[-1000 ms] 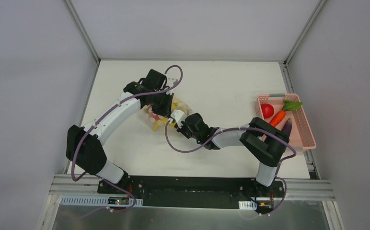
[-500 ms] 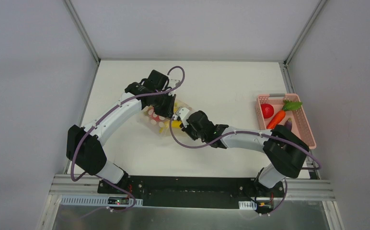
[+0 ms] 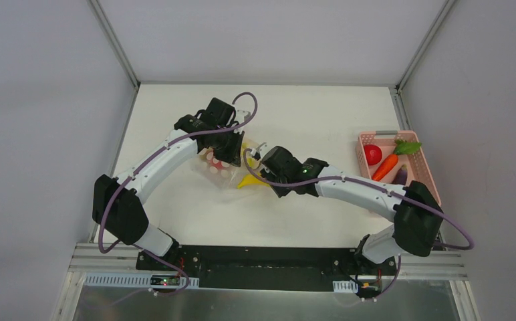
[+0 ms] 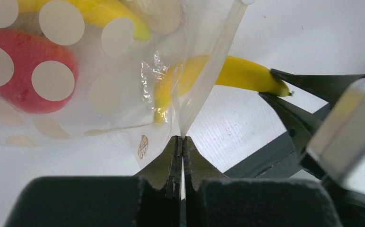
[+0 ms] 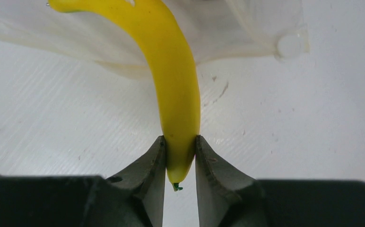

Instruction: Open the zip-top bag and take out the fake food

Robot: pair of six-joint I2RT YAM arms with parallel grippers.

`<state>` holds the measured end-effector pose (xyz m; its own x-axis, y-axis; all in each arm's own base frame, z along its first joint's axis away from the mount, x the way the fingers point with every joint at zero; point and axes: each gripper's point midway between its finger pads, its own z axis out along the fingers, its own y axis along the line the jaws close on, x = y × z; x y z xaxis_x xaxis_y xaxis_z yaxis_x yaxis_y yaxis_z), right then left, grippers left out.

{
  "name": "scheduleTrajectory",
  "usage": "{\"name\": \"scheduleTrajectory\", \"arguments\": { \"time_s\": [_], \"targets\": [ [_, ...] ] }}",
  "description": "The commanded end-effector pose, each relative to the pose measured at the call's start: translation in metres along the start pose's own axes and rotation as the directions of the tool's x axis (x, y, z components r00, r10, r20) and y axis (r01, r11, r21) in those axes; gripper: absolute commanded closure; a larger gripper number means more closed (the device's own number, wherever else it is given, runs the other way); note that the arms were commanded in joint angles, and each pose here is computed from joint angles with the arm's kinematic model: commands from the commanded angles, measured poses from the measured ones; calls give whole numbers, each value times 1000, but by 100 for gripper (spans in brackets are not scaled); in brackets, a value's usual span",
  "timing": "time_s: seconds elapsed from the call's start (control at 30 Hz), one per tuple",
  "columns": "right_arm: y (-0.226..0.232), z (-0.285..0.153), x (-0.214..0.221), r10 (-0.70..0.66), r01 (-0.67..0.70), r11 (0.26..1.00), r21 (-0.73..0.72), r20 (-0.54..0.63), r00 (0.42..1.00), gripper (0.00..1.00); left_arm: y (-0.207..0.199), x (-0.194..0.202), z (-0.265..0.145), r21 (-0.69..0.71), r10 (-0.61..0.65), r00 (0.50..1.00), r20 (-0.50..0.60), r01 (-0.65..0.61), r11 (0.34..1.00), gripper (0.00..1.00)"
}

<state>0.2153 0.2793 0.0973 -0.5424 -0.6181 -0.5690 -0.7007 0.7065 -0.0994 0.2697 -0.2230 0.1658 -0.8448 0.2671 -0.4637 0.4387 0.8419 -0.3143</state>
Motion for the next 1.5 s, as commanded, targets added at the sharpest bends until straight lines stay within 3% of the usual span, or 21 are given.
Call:
{"name": "scheduleTrajectory", "arguments": {
  "time_s": [0.0, 0.27, 0.5, 0.67, 0.8, 0.93, 1.07, 1.27, 1.47],
  "targets": [
    [-10, -49, 22, 114, -107, 993, 57, -138, 984, 100, -1, -13, -19, -25, 25, 998, 65, -23, 999, 100],
    [-19, -96, 31, 326, -306, 943, 132, -173, 929, 100, 5, -13, -20, -61, 30, 998, 64, -26, 998, 100],
    [-58, -123, 47, 579, -539, 800, 262, -105, 808, 100, 4, -12, -20, -55, 28, 998, 61, -25, 998, 100],
    [-105, -132, 55, 753, -736, 610, 293, 76, 654, 100, 3, -13, -21, -53, 29, 998, 64, -26, 998, 100],
    [-148, -139, 61, 810, -837, 452, 309, 251, 530, 100, 2, -13, -21, -47, 28, 997, 65, -25, 999, 100],
    [-176, -140, 69, 825, -881, 357, 310, 338, 453, 100, 2, -13, -22, -45, 28, 997, 68, -25, 999, 100],
    [-211, -150, 82, 805, -914, 224, 338, 465, 369, 100, 2, -12, -18, -43, 25, 998, 58, -23, 999, 100],
    [-271, -179, 116, 675, -933, -77, 353, 707, 211, 97, -3, -12, -18, -14, 18, 998, 55, -17, 1000, 100],
    [-307, -180, 156, 588, -907, -321, 274, 808, 36, 98, -2, -11, -16, -18, 20, 998, 54, -19, 1000, 100]
  ]
}}
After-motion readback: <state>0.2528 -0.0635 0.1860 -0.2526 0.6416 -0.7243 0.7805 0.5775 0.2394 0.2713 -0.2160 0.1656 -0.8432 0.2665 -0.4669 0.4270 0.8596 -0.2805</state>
